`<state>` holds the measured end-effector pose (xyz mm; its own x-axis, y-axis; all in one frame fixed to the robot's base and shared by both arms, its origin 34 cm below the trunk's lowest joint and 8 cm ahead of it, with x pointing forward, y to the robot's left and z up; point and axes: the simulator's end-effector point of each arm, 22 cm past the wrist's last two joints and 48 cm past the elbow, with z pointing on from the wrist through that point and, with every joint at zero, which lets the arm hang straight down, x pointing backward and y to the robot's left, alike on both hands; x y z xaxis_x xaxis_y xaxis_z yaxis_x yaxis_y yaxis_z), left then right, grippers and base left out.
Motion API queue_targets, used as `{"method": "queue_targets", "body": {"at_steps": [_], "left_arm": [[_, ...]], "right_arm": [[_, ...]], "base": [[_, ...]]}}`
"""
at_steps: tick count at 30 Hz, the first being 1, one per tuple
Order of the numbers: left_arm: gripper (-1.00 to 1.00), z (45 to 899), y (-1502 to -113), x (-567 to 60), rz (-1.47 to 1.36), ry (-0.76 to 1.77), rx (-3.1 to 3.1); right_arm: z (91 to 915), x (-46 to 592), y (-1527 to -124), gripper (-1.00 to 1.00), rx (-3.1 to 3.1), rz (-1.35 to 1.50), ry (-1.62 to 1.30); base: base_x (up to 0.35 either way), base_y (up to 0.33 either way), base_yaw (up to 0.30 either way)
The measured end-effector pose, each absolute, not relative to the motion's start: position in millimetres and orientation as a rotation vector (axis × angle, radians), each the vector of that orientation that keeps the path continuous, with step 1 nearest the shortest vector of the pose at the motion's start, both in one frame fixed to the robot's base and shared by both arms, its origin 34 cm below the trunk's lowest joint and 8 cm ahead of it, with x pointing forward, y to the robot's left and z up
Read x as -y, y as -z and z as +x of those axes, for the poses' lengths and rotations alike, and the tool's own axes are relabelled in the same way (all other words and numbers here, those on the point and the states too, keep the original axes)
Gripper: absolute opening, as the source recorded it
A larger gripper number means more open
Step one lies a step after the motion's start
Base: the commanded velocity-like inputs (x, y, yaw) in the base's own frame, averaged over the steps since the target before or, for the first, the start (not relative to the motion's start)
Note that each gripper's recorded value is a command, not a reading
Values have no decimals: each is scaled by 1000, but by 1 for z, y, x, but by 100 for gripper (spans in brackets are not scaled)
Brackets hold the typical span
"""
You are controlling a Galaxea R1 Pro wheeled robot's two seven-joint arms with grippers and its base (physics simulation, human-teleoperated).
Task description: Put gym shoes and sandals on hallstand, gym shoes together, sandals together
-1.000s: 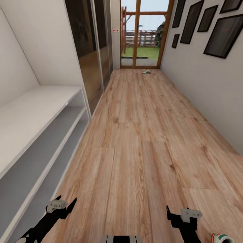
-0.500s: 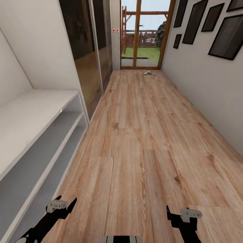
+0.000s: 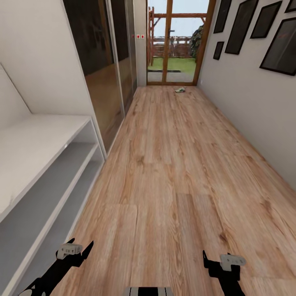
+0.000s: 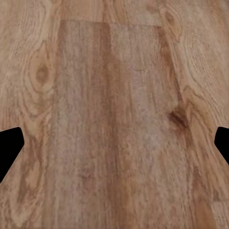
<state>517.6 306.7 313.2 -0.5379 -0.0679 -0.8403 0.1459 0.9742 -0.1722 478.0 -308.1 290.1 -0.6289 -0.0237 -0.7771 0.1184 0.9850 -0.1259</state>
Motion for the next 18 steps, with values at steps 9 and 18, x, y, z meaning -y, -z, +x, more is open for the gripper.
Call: {"method": "queue_targets", "body": {"at_steps": [9,18], "left_arm": [[100,518,-313,-307,55,272,-2122],[100,518,-313,-307,55,272,-2122]], "right_arm": [[478,308,-290,100,-2242,66,206],[478,308,-290,100,-2242,66,206]], "base": [[329,0,-53],[329,0,-114]]}}
